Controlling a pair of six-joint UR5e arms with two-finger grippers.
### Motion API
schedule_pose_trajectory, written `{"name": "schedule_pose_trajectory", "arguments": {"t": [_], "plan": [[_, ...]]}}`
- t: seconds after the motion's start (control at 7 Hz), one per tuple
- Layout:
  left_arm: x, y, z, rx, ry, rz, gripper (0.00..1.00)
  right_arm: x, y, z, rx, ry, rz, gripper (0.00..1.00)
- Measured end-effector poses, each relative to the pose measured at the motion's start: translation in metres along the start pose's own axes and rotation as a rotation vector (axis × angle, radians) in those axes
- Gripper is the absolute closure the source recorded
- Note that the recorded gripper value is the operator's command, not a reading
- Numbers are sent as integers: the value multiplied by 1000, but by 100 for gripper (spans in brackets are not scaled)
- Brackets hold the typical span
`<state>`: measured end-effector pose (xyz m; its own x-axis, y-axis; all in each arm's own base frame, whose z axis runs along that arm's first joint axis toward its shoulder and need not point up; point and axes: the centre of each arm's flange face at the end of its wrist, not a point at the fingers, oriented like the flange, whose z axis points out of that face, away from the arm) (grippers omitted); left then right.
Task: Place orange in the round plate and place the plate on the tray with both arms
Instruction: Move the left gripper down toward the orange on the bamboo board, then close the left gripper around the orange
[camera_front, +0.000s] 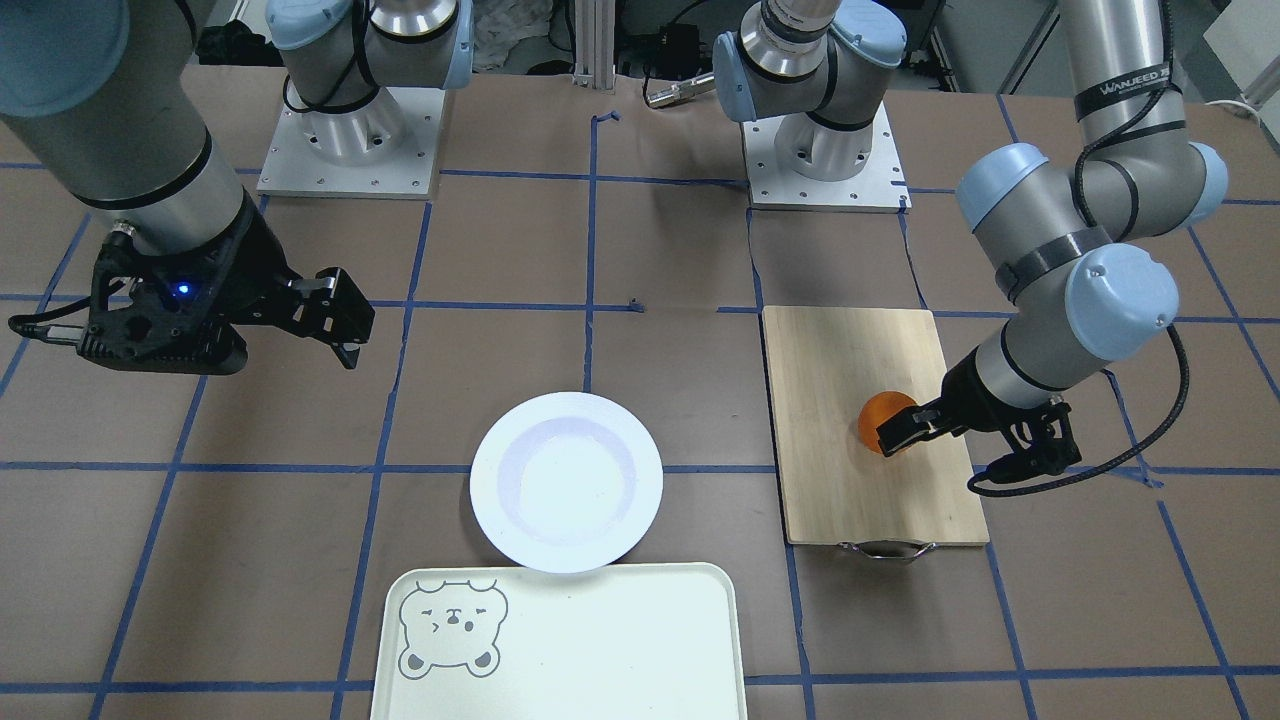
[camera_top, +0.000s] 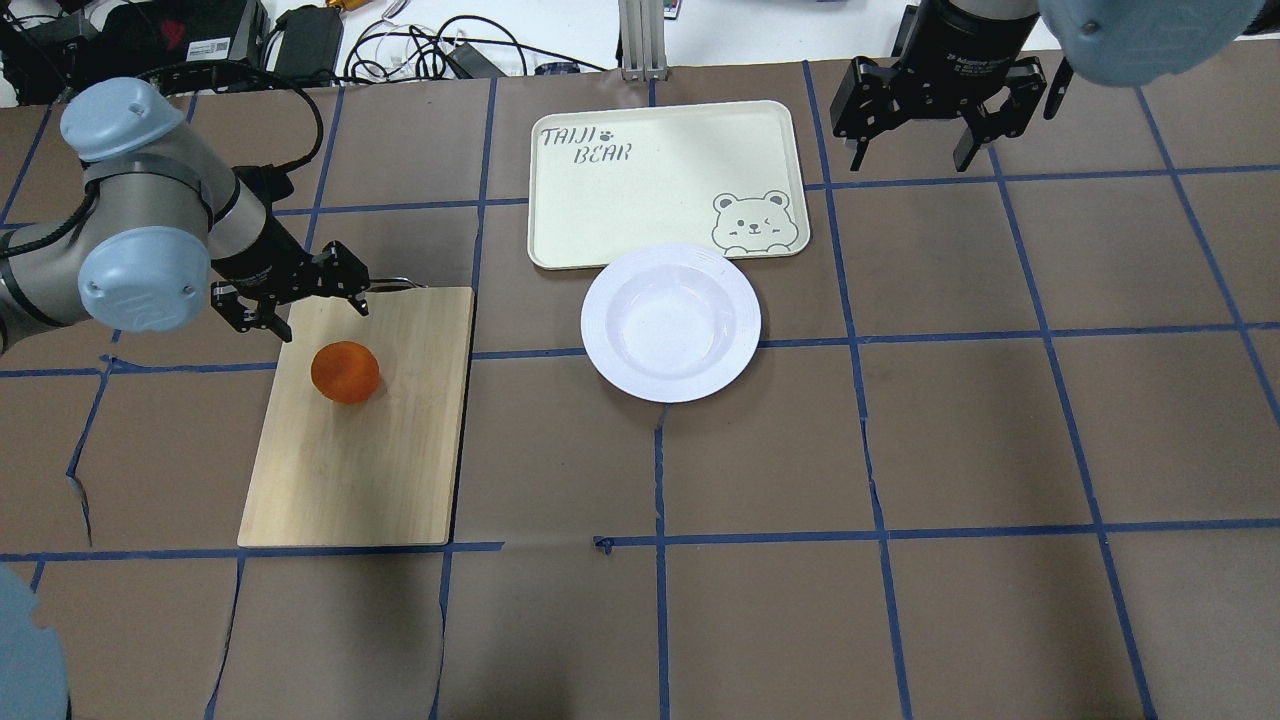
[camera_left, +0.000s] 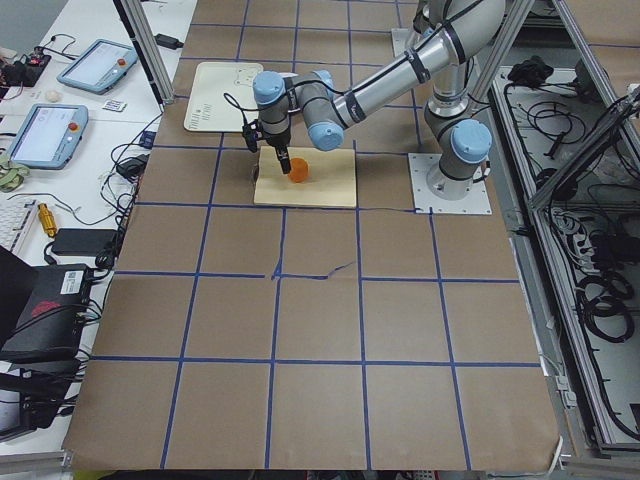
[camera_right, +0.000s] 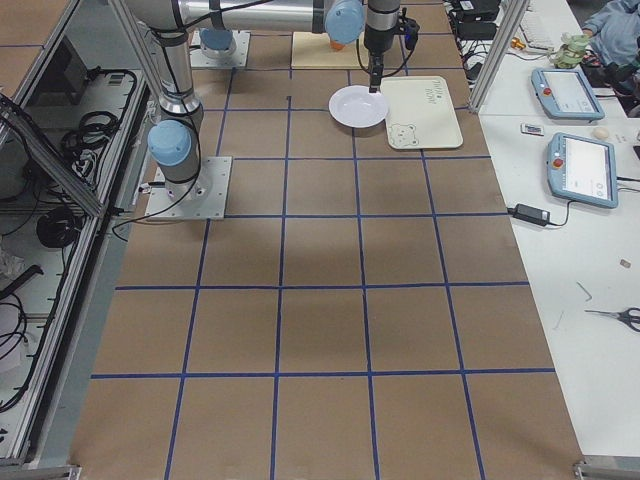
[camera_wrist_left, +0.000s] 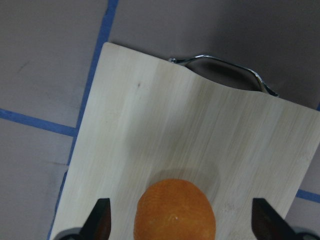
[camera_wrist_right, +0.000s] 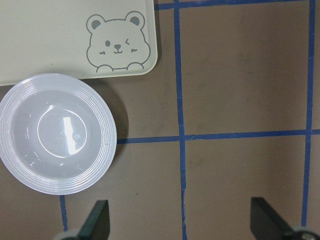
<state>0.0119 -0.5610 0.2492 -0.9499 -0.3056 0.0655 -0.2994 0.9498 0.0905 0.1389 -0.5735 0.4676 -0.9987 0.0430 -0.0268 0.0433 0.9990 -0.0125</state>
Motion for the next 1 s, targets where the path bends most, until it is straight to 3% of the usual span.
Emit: {"name": "schedule_pose_trajectory", "arguments": {"t": [0.29,0.71,0.86,1.0], "plan": [[-1,8,23,-47,0,4,0,0,0,0,-3,0,2,0],[-2,10,29,-62,-1,10,0,0,1,0,-5,0,7,0],[-2,10,32,-68,-1,10,7,0,1,1,-5,0,7,0],[-2,9,37,-77,-1,10,43,0,1,1,-5,0,7,0]]}}
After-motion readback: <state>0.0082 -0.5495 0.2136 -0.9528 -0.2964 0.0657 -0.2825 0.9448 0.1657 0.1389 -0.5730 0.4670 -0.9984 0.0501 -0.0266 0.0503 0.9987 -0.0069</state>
